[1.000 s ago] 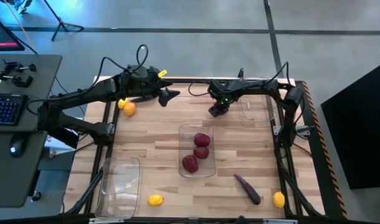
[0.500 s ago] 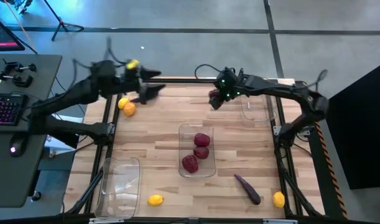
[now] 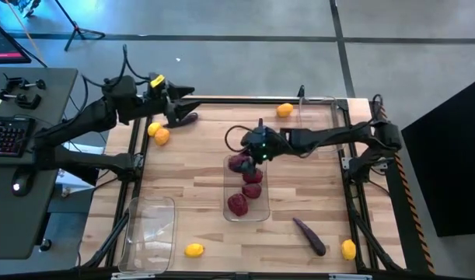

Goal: Sort produce into baskets
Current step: Put the red apple into the middle transparent bin, then put the yellow lemon into the bottom left transparent bin

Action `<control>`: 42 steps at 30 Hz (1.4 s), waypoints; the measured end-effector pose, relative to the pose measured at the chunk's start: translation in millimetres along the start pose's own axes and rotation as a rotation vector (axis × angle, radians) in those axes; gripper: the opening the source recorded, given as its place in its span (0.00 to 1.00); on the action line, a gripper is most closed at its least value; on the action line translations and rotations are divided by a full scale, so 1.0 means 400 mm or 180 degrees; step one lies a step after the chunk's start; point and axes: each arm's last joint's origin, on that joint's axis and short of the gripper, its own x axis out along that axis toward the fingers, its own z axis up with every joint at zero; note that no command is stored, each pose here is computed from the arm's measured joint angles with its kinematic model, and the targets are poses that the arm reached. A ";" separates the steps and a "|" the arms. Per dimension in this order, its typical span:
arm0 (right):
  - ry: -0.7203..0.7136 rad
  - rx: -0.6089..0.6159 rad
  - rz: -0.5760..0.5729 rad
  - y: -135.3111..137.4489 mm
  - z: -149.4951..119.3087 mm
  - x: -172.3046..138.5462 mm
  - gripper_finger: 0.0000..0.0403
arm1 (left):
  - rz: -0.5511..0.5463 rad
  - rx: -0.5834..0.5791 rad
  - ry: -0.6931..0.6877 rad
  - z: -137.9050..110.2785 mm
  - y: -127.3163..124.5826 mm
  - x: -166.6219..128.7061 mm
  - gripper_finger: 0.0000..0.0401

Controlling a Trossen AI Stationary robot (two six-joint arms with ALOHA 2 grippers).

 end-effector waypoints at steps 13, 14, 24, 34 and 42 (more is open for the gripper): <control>0.0111 -0.0502 0.0189 0.078 -0.043 0.006 0.84 | -0.0328 -0.0485 0.0121 -0.021 -0.052 0.014 0.86; 0.0127 -0.0529 0.0269 0.080 -0.041 0.001 0.84 | -0.0384 -0.0511 0.0172 -0.027 -0.062 0.015 0.86; -0.0404 -0.0392 0.0616 0.140 0.013 -0.175 0.84 | -0.0883 -0.0284 0.1128 -0.155 -0.200 0.038 0.86; -0.1036 0.0297 0.0378 0.246 -0.021 -0.242 0.84 | -0.0729 0.1052 0.3475 -0.502 -0.354 0.001 0.86; -0.1014 0.0581 0.0191 0.289 -0.072 -0.204 0.84 | -0.1142 0.1214 0.4271 -0.687 -0.473 0.010 0.86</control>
